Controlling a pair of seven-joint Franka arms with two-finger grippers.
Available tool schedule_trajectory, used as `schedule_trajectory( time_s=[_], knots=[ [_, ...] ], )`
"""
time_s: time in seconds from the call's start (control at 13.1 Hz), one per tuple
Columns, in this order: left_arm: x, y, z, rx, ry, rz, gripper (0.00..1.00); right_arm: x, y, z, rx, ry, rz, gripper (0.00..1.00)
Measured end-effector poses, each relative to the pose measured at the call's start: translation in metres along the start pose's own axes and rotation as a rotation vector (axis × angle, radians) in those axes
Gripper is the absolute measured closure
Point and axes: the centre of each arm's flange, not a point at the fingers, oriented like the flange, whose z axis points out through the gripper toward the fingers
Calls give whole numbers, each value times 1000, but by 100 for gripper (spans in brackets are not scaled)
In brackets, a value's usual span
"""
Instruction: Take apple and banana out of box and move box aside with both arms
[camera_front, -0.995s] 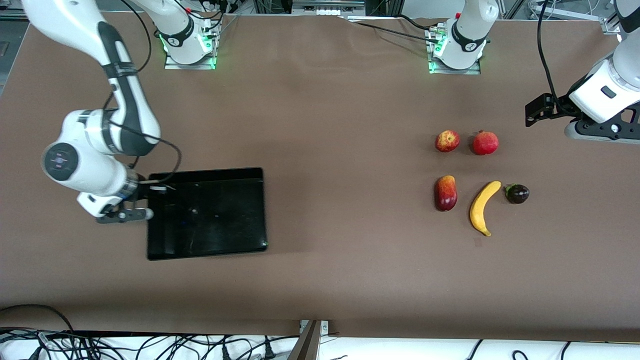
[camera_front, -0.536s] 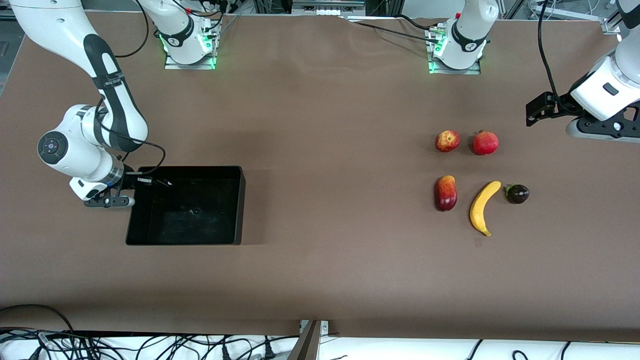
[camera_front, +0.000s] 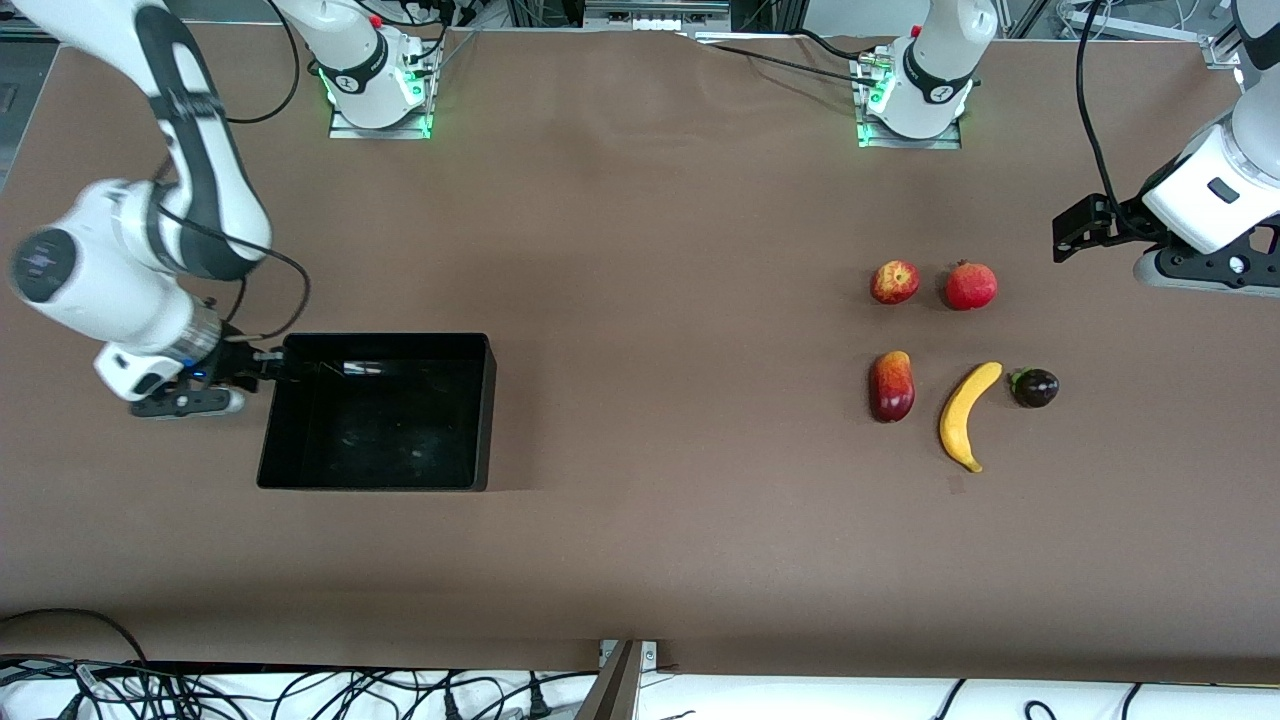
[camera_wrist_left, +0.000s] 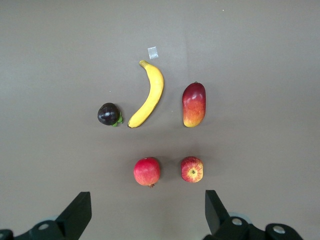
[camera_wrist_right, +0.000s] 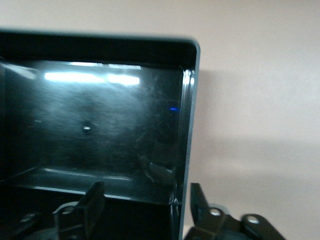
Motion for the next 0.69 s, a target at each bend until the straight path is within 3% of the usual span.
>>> schedule_trajectory(
  time_s=[0.08,0.15,0.46,0.69],
  knots=[
    [0,0,0,0,0,0,0,5,-4,-33,11,-14,-9,4],
    [0,0,-1,0,1,0,0,9,-8,-64,19,-28,-17,0],
    [0,0,-1,0,0,1,0,-6,-22,-170,47,-100,-12,0],
    [0,1,-1,0,-2,1,0,-27,-24,-209,28,-118,-21,0]
  ],
)
